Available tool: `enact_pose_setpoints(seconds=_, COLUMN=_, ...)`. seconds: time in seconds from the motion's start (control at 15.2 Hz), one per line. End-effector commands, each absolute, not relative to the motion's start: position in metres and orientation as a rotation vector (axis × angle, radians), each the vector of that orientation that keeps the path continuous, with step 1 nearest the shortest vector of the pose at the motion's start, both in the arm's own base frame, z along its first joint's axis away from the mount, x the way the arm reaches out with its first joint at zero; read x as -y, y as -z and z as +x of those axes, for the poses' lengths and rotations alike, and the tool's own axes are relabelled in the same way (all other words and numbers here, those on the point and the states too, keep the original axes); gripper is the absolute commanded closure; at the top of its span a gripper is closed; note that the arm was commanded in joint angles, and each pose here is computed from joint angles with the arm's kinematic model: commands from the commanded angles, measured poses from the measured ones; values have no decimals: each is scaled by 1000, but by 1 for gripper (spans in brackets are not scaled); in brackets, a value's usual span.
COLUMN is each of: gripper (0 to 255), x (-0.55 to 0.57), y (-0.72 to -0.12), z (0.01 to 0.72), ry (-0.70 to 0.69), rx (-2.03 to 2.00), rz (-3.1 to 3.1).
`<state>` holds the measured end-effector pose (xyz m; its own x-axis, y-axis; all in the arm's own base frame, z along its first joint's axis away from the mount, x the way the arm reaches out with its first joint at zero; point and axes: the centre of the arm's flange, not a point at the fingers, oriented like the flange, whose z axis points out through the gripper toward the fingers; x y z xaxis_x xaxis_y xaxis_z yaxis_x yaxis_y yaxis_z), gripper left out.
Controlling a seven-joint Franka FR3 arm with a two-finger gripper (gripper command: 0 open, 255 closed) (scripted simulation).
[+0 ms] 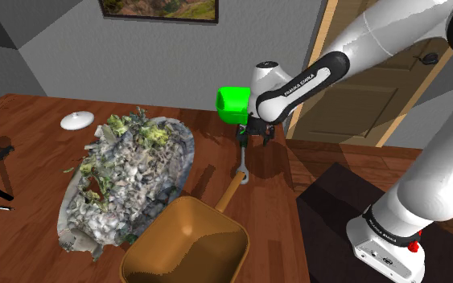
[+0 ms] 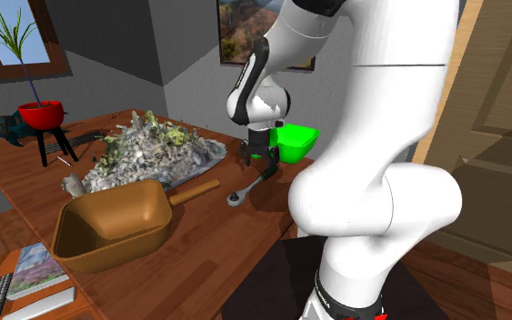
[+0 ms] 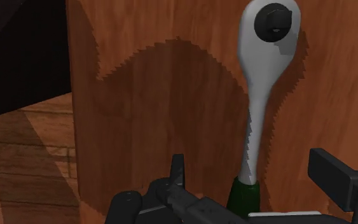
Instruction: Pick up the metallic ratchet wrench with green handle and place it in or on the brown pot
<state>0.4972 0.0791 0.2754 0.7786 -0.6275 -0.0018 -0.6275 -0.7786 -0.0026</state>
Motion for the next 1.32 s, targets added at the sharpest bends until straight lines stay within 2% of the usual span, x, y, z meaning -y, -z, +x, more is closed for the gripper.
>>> enact_pose_setpoints(seconds=0.0, gripper=0, x=-79, y=-255, z=515, ry=6, rx=-1108, rz=-2926)
enact_pose_setpoints(seconds=0.2, gripper=0, x=-80, y=-226, z=539, ry=15, rx=-1196, rz=-2875)
enact_pose_setpoints(seconds=0.73, gripper=0, x=-80, y=-185, z=541, ry=15, rx=-1198, rz=-2874)
enact_pose_setpoints(seconds=1.25, gripper=0, x=-80, y=-185, z=541, ry=15, rx=-1198, rz=-2874)
